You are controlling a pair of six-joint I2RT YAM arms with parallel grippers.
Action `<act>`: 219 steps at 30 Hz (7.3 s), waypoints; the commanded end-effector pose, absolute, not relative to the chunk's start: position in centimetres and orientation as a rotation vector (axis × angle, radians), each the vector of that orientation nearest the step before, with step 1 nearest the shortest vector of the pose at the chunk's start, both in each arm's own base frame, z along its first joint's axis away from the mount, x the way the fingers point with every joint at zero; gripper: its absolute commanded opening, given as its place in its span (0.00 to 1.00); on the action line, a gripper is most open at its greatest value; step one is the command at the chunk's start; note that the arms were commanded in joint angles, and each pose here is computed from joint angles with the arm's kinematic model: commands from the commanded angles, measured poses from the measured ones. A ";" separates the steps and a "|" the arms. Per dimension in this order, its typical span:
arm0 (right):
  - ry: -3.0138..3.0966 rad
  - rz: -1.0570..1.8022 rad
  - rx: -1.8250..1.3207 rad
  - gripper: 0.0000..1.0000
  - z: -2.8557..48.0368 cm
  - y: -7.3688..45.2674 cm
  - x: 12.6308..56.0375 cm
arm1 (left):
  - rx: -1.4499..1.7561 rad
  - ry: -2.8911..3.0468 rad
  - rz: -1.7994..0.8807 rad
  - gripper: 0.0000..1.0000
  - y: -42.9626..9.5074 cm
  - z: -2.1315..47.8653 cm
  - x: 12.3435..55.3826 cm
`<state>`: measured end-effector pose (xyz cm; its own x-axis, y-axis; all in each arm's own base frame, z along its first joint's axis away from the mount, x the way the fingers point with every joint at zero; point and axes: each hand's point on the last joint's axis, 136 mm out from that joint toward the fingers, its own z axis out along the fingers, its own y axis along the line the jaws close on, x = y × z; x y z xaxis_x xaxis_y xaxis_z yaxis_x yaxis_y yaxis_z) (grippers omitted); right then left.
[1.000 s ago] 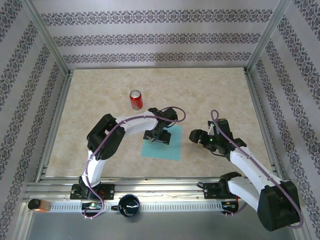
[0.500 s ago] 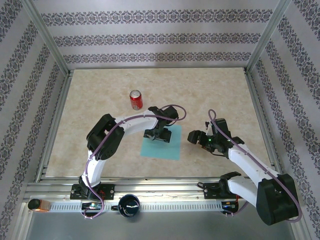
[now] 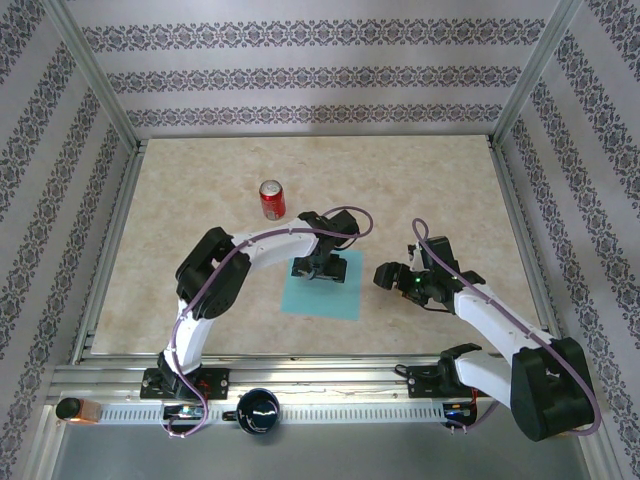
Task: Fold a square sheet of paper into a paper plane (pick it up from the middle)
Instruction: First fold the square sheet of paper in half at the center of the table, then hold the square sheet of paper at the center of the table.
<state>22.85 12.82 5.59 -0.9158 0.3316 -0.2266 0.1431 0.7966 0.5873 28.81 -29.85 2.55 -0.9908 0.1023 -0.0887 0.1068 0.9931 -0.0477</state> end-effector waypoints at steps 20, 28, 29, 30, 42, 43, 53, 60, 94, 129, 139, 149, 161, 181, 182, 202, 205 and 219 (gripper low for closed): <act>2.661 0.826 0.319 0.81 6.2 13.3 23.6 | 0.172 3.140 0.098 0.83 -28.7 -2.3 26.5; 2.661 0.811 0.328 0.81 6.2 13.1 23.5 | 0.183 3.148 0.111 0.82 -28.6 -2.8 26.4; 2.659 0.812 0.331 0.81 6.3 13.1 23.6 | 0.182 3.150 0.106 0.82 -28.7 -2.8 26.3; 2.658 0.813 0.330 0.81 6.3 13.1 23.6 | 0.184 3.150 0.104 0.82 -28.7 -2.8 26.3; 2.578 0.885 0.276 0.81 8.8 13.9 23.8 | 0.196 3.127 0.079 0.79 -29.0 -2.1 26.7; 2.574 0.890 0.272 0.81 8.9 14.0 23.8 | 0.203 3.121 0.073 0.77 -29.1 -2.0 26.8; 2.581 0.944 0.249 0.80 8.9 14.8 23.7 | 0.259 3.054 0.072 0.60 -29.6 -0.1 27.8; 2.591 0.929 0.267 0.80 8.5 14.7 23.8 | 0.284 2.965 0.007 0.41 -30.5 1.5 28.7; 2.354 0.929 0.309 0.79 12.9 13.3 25.2 | -0.089 2.532 -1.457 0.30 -35.6 11.9 29.7; 2.585 1.046 0.119 0.78 11.5 18.1 28.6 | -0.263 2.725 -1.229 0.32 -32.2 7.6 28.7; 2.577 1.049 0.186 0.76 11.4 17.6 28.0 | -0.225 2.679 -1.281 0.32 -32.8 7.7 29.0; 2.620 1.028 0.192 0.75 10.7 18.0 26.2 | -0.163 2.751 -1.160 0.35 -31.7 5.4 28.7; 2.660 1.006 0.224 0.75 9.2 17.9 25.0 | -0.157 2.750 -1.106 0.39 -30.8 4.4 30.1; 2.694 1.006 0.194 0.75 8.9 19.2 25.1 | -0.066 2.836 -0.774 0.54 -27.6 4.3 30.0; 2.696 1.006 0.194 0.75 8.8 19.3 25.1 | -0.064 2.839 -0.763 0.53 -27.4 4.3 30.0; 2.717 1.027 0.188 0.74 8.0 20.4 24.8 | -0.078 2.853 -0.629 0.45 -25.2 4.6 29.8; 2.713 1.045 0.167 0.69 8.1 20.8 24.8 | -0.070 2.852 -0.626 0.45 -25.3 4.6 29.8; 2.713 1.078 0.137 0.56 7.9 21.9 24.8 | -0.043 2.898 -0.570 0.45 -24.9 3.7 29.6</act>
<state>24.57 21.03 7.43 -0.9698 0.1851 -0.1587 0.0315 0.7408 0.6710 29.41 -25.58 4.09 -0.9787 -0.0781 -0.1899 0.0070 0.9116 -0.4110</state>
